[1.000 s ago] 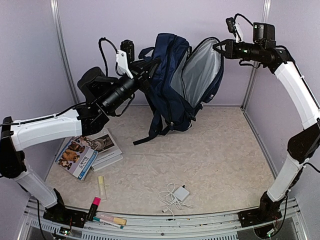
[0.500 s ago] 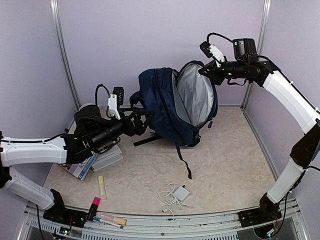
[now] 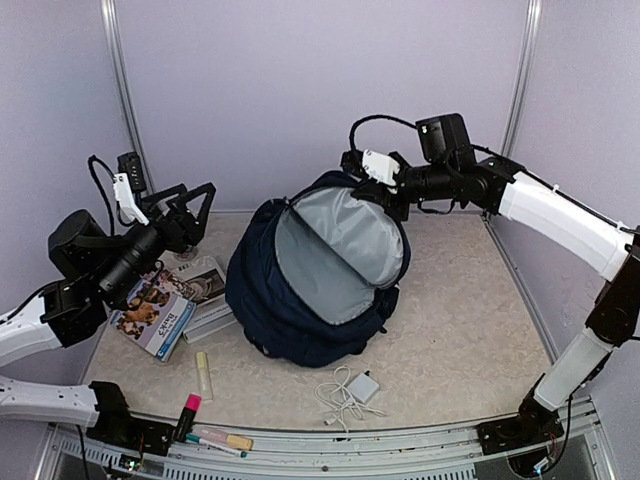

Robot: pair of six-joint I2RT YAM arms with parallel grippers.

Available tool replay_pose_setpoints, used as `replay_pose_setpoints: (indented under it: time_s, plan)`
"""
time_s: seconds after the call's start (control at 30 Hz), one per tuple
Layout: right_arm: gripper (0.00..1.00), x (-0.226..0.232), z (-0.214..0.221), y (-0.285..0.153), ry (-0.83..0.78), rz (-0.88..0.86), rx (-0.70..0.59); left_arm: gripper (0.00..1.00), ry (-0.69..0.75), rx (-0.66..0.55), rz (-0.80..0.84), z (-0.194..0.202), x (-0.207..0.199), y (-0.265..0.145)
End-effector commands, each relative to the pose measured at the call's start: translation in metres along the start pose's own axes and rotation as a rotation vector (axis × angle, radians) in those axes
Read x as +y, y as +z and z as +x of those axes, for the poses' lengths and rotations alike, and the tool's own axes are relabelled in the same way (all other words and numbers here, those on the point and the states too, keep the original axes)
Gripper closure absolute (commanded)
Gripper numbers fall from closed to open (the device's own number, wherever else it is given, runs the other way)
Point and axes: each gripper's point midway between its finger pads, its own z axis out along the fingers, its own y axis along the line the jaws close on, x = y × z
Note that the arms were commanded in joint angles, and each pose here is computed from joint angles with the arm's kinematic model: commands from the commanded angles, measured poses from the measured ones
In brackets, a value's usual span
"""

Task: Pack the student bag
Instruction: Pass from the right arm to the left

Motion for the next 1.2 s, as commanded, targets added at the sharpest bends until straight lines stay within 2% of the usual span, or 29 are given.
replay_pose_setpoints:
  time_s: [0.0, 0.13, 0.17, 0.27, 0.5, 0.7, 0.73, 0.77, 0.87, 0.9, 0.93, 0.97, 1.0, 1.03, 1.07, 1.1, 1.17]
  plan:
    - [1.00, 0.021, -0.017, -0.018, -0.177, 0.072, -0.108, 0.19, 0.209, 0.192, 0.126, 0.055, -0.027, 0.028]
    - [1.00, 0.046, 0.000, -0.018, -0.208, 0.088, -0.081, 0.14, 0.417, 0.299, 0.307, 0.097, -0.065, 0.038]
    - [1.00, 0.050, -0.002, -0.021, -0.225, 0.096, -0.091, 0.12, 0.508, 0.311, 0.343, 0.108, -0.073, 0.038]
    - [1.00, 0.059, -0.008, -0.030, -0.281, 0.118, -0.134, 0.06, 0.664, 0.327, 0.403, 0.133, -0.086, 0.049]
    - [1.00, 0.072, -0.014, -0.030, -0.323, 0.076, -0.171, 0.02, 0.764, 0.394, 0.468, 0.169, -0.085, 0.109]
    - [1.00, 0.083, -0.022, -0.044, -0.314, 0.070, -0.257, 0.04, 0.756, 0.430, 0.590, 0.198, -0.095, 0.125]
    - [1.00, 0.084, -0.023, -0.045, -0.301, 0.064, -0.264, 0.09, 0.744, 0.435, 0.616, 0.202, -0.098, 0.125]
    - [1.00, 0.085, -0.023, -0.046, -0.284, 0.058, -0.266, 0.19, 0.733, 0.448, 0.645, 0.209, -0.101, 0.125]
    - [1.00, 0.087, -0.027, -0.049, -0.199, 0.041, -0.289, 0.66, 0.696, 0.462, 0.704, 0.217, -0.110, 0.123]
    - [1.00, 0.086, -0.029, -0.052, -0.155, 0.049, -0.300, 0.87, 0.691, 0.463, 0.706, 0.217, -0.109, 0.122]
    - [0.98, 0.082, -0.029, -0.054, -0.106, 0.073, -0.311, 1.00, 0.682, 0.462, 0.691, 0.217, -0.107, 0.122]
    - [0.85, 0.077, -0.029, -0.057, -0.053, 0.104, -0.317, 1.00, 0.677, 0.455, 0.666, 0.213, -0.102, 0.123]
    - [0.67, 0.071, -0.029, -0.061, 0.006, 0.133, -0.317, 1.00, 0.661, 0.444, 0.638, 0.207, -0.094, 0.125]
    - [0.48, 0.064, -0.027, -0.065, 0.065, 0.166, -0.311, 1.00, 0.637, 0.432, 0.611, 0.199, -0.086, 0.127]
    - [0.21, 0.057, -0.027, -0.070, 0.136, 0.194, -0.307, 1.00, 0.606, 0.411, 0.579, 0.188, -0.077, 0.130]
    - [0.02, 0.050, -0.028, -0.077, 0.203, 0.219, -0.308, 1.00, 0.568, 0.372, 0.549, 0.170, -0.066, 0.135]
    - [0.00, 0.042, -0.028, -0.090, 0.325, 0.255, -0.317, 1.00, 0.486, 0.277, 0.531, 0.135, -0.056, 0.136]
